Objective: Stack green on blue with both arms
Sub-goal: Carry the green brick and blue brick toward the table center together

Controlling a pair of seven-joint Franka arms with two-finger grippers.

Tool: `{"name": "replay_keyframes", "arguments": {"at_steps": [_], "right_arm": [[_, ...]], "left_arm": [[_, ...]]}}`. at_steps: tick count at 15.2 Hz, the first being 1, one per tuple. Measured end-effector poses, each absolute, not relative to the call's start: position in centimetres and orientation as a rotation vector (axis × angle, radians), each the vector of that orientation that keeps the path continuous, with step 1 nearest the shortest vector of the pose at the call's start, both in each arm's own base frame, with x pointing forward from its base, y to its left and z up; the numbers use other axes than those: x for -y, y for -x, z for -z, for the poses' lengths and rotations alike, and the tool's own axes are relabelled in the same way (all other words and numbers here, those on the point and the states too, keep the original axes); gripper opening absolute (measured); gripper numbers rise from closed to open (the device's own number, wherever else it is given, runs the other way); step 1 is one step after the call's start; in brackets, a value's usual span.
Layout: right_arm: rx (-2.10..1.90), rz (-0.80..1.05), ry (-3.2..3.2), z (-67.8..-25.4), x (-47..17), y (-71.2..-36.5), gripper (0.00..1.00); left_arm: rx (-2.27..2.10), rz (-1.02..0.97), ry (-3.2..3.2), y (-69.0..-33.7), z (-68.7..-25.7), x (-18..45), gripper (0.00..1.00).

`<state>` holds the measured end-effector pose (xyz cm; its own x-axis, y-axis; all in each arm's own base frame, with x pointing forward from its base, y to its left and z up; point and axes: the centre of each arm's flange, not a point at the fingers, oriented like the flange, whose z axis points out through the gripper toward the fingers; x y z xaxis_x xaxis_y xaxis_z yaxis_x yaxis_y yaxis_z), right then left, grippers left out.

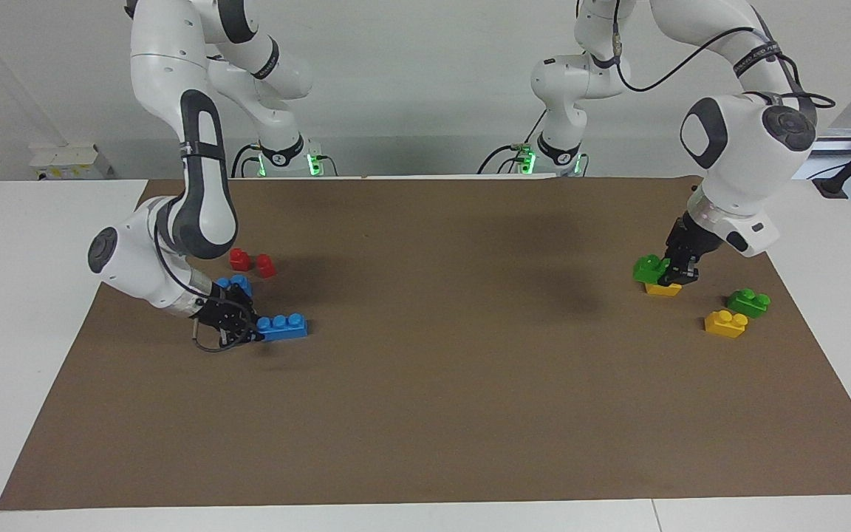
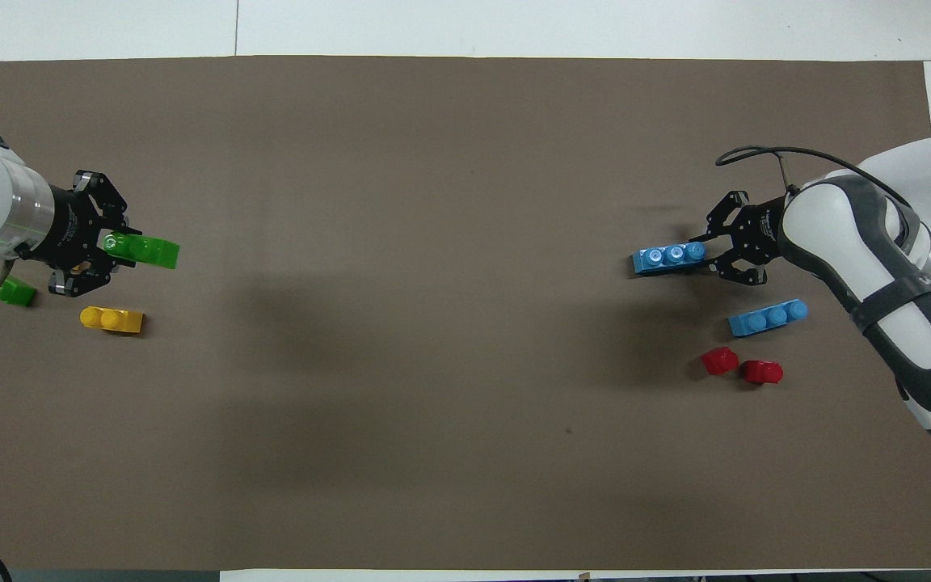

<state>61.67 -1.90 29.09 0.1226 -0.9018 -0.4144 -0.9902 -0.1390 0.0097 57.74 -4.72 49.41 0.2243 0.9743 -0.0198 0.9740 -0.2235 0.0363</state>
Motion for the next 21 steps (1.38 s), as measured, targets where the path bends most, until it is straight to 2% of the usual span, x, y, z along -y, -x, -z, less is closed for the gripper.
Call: {"name": "replay_keyframes", "arguments": {"at_steps": [5,10,16,21], "right_arm": [[-1.748,-0.564,2.169,-32.4,-2.0,-62.4,0.35],[-1.646,-0.583,2.207,-37.8,-13.0,-61.3,0.35],[-1.753,-0.587,2.182,-36.8,-22.2,-58.7,0.35],[-1.841,-0.454,2.107,-33.8,-29.1,-55.1,0.35]], "left_arm": [[-2.139,-0.001,-2.241,-56.0,-50.9,10.9,0.34],[-2.244,0.007,-2.136,-55.1,-51.0,14.5,0.34],[-2.257,0.010,-2.127,-55.0,-50.8,14.6,0.34],[-2.241,0.028,-2.172,-53.4,-49.8,17.4,0.34]]}}
